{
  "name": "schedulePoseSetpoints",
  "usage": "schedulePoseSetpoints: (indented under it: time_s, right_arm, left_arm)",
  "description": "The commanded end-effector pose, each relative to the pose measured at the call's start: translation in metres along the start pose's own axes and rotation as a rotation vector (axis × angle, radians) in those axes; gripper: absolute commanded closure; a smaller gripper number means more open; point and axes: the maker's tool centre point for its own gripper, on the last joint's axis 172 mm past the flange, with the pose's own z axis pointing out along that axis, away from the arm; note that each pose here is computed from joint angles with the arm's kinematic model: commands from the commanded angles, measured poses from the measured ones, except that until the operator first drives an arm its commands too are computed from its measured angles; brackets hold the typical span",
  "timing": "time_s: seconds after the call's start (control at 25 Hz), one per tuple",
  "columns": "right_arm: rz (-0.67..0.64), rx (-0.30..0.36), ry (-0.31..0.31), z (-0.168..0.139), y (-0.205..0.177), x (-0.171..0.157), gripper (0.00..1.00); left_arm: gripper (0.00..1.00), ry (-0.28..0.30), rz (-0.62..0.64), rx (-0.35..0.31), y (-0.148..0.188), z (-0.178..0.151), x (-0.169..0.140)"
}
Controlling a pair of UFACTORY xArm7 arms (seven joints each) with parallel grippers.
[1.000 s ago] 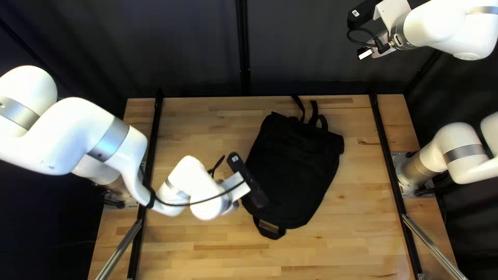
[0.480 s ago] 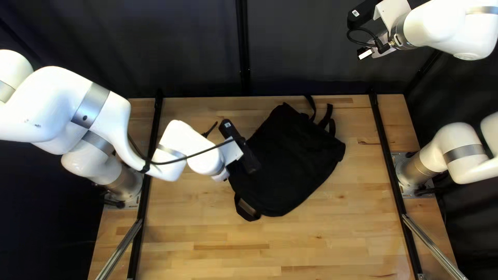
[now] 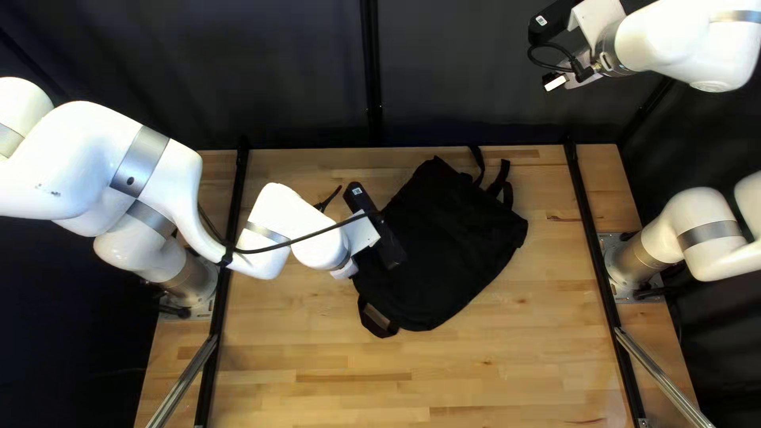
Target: Remove a lunch box from a kids backpack
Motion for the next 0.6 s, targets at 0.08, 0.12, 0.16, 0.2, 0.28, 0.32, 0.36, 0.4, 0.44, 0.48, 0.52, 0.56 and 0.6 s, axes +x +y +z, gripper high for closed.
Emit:
schedulePoseSetpoints:
  time_s: [0.08, 0.12, 0.16, 0.2, 0.28, 0.32, 0.36, 0.4, 0.44, 0.48, 0.52, 0.56, 0.6]
  right_arm:
    - [0.082, 0.049, -0.026, 0.038, -0.062, -0.037, 0.0]
    - [0.104, 0.059, -0.027, 0.046, -0.077, -0.045, 0.0]
    - [0.122, 0.066, -0.027, 0.053, -0.086, -0.051, 0.0]
    - [0.136, 0.071, -0.026, 0.059, -0.095, -0.056, 0.0]
    - [0.176, 0.085, -0.025, 0.071, -0.116, -0.065, 0.0]
    - [0.208, 0.092, -0.028, 0.081, -0.134, -0.067, 0.0]
    - [0.235, 0.094, -0.034, 0.088, -0.147, -0.069, 0.0]
    - [0.251, 0.094, -0.037, 0.09, -0.152, -0.069, 0.0]
    - [0.275, 0.09, -0.047, 0.095, -0.168, -0.07, 0.0]
    - [0.284, 0.09, -0.052, 0.097, -0.177, -0.072, 0.0]
    - [0.294, 0.092, -0.059, 0.097, -0.188, -0.074, 0.0]
    - [0.297, 0.094, -0.064, 0.097, -0.195, -0.075, 0.0]
    - [0.297, 0.096, -0.068, 0.096, -0.2, -0.076, 0.0]
  left_arm:
    - [1.0, 0.013, 0.009, 0.006, 0.004, -0.001, -0.011]
    - [1.0, 0.015, 0.009, 0.007, 0.004, -0.001, -0.012]
    - [1.0, 0.017, 0.011, 0.009, 0.006, -0.001, -0.016]
    - [1.0, 0.018, 0.011, 0.009, 0.007, -0.001, -0.018]
    - [1.0, 0.02, 0.013, 0.011, 0.011, 0.0, -0.019]
    - [1.0, 0.021, 0.014, 0.011, 0.012, 0.0, -0.018]
    - [1.0, 0.022, 0.016, 0.011, 0.013, 0.0, -0.018]
    - [1.0, 0.022, 0.016, 0.011, 0.014, 0.0, -0.017]
    - [1.0, 0.022, 0.018, 0.013, 0.015, 0.0, -0.016]
    - [1.0, 0.023, 0.018, 0.014, 0.016, 0.0, -0.016]
    - [1.0, 0.024, 0.019, 0.014, 0.017, 0.0, -0.015]
    - [1.0, 0.025, 0.019, 0.016, 0.017, 0.0, -0.015]
    - [1.0, 0.026, 0.02, 0.016, 0.018, 0.0, -0.015]
